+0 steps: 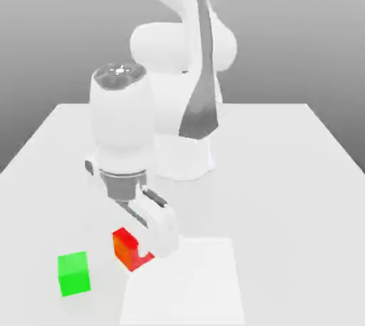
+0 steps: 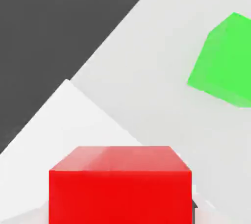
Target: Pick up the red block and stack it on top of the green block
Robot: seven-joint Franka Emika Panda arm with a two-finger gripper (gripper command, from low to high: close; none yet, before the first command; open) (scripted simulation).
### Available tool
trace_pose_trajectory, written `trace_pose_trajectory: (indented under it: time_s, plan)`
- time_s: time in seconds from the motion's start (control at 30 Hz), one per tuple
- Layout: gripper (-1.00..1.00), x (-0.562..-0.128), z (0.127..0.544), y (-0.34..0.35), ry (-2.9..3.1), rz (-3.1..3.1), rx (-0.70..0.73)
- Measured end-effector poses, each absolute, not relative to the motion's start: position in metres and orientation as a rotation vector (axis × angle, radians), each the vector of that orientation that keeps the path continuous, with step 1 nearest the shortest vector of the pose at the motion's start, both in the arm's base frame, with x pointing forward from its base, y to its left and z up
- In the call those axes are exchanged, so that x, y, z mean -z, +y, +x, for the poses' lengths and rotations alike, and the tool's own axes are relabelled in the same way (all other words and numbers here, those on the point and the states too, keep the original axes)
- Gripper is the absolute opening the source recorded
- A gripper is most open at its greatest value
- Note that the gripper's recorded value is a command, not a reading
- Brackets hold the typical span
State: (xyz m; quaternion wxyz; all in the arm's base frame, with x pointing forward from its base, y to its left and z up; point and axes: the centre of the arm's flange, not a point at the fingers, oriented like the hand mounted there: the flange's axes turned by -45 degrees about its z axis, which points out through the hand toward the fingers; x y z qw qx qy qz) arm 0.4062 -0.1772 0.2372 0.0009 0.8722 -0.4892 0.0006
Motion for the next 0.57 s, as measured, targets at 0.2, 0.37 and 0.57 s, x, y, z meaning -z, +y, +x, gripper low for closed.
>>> trace_pose_trajectory:
  time_s: [0.2,0.37,0.57]
  plan:
    - [1.00,-0.188,0.405,-0.195,-1.558,2.728,-0.002]
    - [1.00,-0.188,0.405,-0.195,-1.558,2.728,-0.002]
    - [1.00,-0.229,0.406,-0.196,-1.558,2.728,0.000]
